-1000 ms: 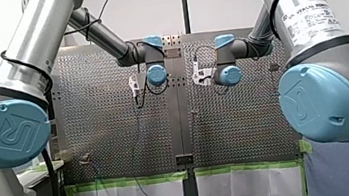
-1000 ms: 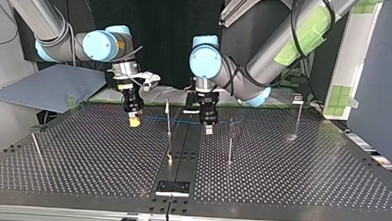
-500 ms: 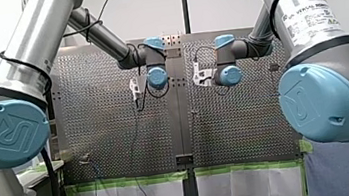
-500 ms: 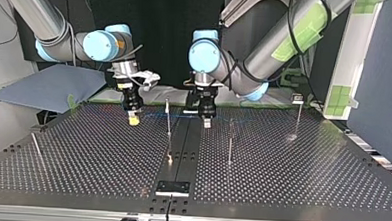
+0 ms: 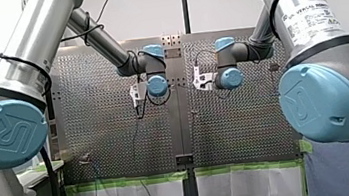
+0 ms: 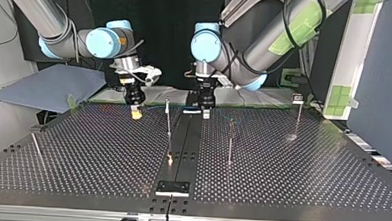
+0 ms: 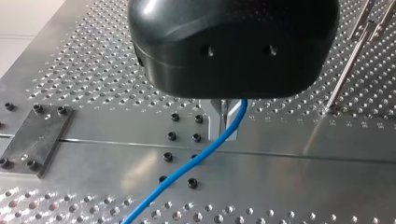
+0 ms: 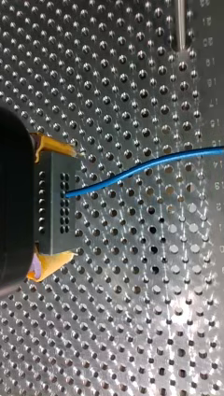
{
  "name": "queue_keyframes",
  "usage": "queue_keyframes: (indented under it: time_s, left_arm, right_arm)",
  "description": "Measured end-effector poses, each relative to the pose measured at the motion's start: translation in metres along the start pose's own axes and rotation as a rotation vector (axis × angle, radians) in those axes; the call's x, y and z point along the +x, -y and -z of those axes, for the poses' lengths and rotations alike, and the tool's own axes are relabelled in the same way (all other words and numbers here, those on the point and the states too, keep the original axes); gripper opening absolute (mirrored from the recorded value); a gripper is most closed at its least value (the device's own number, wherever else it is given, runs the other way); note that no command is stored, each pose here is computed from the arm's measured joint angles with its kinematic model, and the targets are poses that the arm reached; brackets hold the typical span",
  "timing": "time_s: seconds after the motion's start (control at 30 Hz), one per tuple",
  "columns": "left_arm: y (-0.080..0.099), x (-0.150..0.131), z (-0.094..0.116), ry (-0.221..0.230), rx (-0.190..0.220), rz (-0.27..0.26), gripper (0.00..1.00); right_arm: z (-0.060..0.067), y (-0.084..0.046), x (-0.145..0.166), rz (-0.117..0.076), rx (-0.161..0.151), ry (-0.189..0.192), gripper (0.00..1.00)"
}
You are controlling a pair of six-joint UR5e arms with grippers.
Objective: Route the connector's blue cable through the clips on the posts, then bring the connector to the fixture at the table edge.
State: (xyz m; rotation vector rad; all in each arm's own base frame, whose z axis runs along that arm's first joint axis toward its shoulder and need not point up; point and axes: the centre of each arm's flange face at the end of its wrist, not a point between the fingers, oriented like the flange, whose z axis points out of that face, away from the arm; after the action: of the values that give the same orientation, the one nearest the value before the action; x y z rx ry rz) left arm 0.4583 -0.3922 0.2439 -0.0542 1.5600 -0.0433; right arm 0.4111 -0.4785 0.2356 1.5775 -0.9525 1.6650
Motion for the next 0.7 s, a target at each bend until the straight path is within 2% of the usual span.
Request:
queue_keyframes:
  time_s: [0.3, 0.7]
  left_arm:
    - [0.006, 0.01, 0.014, -0.009, 0.023, -0.003, 0.0]
    - [0.006, 0.031, 0.022, -0.017, 0.057, -0.004, 0.0]
  right_arm:
    - [0.019, -0.001, -0.027, -0.003, -0.003, 0.032, 0.0]
    - [0.035, -0.006, -0.048, -0.007, -0.029, 0.031, 0.0]
